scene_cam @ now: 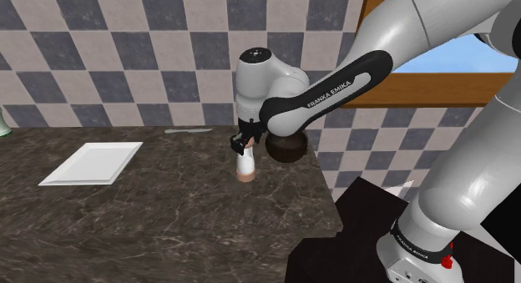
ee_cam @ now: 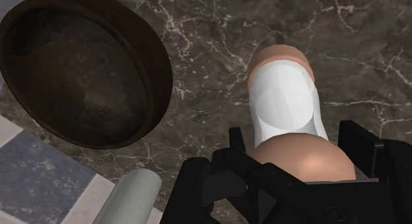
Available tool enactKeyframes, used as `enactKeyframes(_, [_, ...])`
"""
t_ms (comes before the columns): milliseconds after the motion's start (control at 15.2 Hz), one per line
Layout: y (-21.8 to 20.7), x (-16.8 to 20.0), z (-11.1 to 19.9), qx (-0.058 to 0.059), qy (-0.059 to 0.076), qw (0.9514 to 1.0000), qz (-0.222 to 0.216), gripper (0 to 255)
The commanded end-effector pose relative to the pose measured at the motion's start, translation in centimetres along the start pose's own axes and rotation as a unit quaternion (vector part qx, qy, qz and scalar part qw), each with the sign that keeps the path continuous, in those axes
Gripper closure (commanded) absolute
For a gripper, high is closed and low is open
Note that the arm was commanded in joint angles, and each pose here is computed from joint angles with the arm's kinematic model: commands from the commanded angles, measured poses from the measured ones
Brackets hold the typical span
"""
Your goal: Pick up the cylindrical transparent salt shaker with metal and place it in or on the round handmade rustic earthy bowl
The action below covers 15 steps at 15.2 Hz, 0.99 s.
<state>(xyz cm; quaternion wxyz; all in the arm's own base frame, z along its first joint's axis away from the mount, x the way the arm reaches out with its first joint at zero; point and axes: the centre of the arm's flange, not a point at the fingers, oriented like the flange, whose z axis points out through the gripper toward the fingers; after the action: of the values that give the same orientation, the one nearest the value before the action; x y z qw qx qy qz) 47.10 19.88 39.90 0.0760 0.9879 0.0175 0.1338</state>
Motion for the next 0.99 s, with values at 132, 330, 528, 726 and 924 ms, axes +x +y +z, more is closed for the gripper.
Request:
enactKeyframes(132, [0.2, 0.4, -1.5, 0.000, 0.000, 1.0000, 0.000, 255])
enactKeyframes(330, [0.5, 0.8, -3.0, 0.000, 0.000, 1.0000, 0.000, 255])
enactKeyframes(528, [0.7, 1.2, -4.5, 0.000, 0.000, 1.0000, 0.000, 255])
enactKeyframes(726, [0.9, 1.6, -6.0, 0.000, 0.000, 1.0000, 0.000, 255])
enactKeyframes(924, [1.2, 2.0, -7.5, 0.000, 0.000, 1.0000, 0.000, 255])
